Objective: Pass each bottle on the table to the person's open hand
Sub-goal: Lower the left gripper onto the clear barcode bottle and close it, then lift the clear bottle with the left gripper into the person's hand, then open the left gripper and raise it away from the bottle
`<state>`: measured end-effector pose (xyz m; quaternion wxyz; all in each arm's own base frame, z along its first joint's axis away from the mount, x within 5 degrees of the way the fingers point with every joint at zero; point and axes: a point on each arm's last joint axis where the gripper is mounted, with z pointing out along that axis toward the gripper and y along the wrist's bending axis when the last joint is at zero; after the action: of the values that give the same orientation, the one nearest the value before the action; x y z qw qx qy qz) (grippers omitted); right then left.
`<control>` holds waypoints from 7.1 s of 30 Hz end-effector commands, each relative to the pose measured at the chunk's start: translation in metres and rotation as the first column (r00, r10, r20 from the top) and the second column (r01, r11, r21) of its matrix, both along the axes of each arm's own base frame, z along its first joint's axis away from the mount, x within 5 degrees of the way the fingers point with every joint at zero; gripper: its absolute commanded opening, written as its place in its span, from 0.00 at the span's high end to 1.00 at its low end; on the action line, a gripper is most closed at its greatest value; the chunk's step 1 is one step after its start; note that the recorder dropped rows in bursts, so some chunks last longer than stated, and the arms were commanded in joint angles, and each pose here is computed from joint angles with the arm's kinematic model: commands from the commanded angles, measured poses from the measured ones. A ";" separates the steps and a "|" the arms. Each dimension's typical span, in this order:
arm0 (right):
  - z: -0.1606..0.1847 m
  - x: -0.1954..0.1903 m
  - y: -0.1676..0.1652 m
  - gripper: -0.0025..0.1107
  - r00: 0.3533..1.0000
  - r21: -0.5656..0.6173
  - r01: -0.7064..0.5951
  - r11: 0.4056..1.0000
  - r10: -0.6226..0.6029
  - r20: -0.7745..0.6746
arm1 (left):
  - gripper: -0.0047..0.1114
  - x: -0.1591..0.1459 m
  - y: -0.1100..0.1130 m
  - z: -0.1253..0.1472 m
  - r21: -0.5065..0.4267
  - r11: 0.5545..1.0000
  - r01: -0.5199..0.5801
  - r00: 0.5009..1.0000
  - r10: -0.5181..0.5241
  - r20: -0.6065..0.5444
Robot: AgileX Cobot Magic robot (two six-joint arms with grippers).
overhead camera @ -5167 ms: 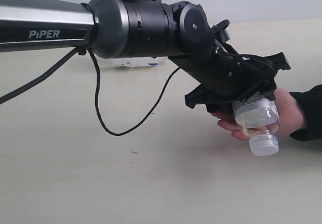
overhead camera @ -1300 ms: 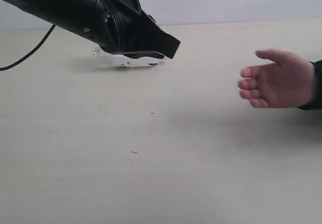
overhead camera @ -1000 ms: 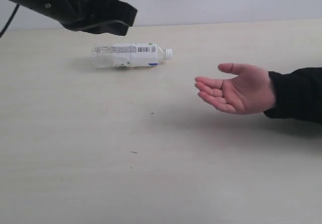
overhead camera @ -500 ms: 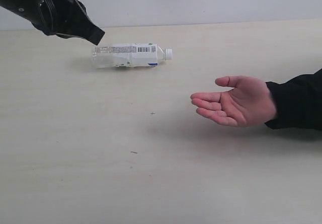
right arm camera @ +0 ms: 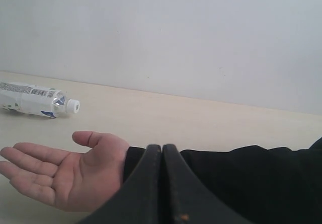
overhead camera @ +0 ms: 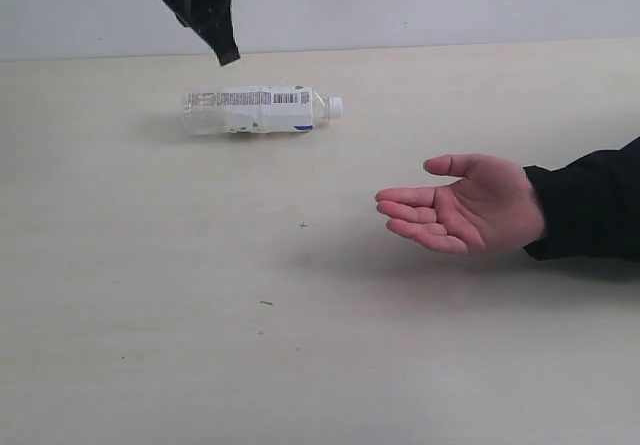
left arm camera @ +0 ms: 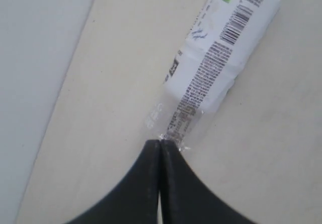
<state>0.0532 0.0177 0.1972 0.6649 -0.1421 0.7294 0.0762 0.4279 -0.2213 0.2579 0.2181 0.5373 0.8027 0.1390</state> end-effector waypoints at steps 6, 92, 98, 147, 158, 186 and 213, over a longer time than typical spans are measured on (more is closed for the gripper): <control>-0.001 0.000 0.000 0.98 1.000 0.000 0.007 1.000 -0.007 0.010 | 0.96 0.023 -0.008 -0.033 0.063 0.987 0.151 0.988 -0.153 0.027; -0.001 0.000 0.000 0.98 1.000 -0.002 0.006 1.000 -0.006 0.002 | 0.95 0.042 -0.021 -0.138 0.107 0.956 0.274 0.962 -0.271 -0.041; -0.001 0.000 0.000 0.98 1.000 -0.002 0.006 1.000 -0.006 0.002 | 0.95 0.039 -0.019 -0.099 0.032 0.988 0.151 0.988 -0.152 0.009; -0.001 0.000 0.000 0.98 1.000 -0.001 0.007 1.000 -0.007 0.007 | 0.96 -0.170 -0.100 0.032 -0.260 0.777 -0.574 0.791 0.442 -0.423; -0.001 0.000 0.000 0.98 1.000 -0.001 0.007 1.000 -0.007 0.007 | 0.96 -0.176 -0.107 0.032 -0.276 0.427 -0.861 0.506 0.669 -0.544; -0.001 0.000 0.000 0.98 1.000 -0.001 0.007 1.000 -0.007 0.007 | 0.86 -0.155 -0.175 -0.057 -0.284 0.263 -0.922 0.378 0.456 -0.806; -0.001 0.000 0.000 0.98 1.000 -0.002 0.006 1.000 -0.006 0.002 | 0.24 -0.150 -0.171 -0.047 -0.386 0.387 -0.837 0.529 0.395 -0.751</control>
<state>0.0532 0.0177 0.1972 0.6648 -0.1421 0.7294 0.0762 0.2753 -0.3968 0.2007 0.0880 0.0468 0.9588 -0.2660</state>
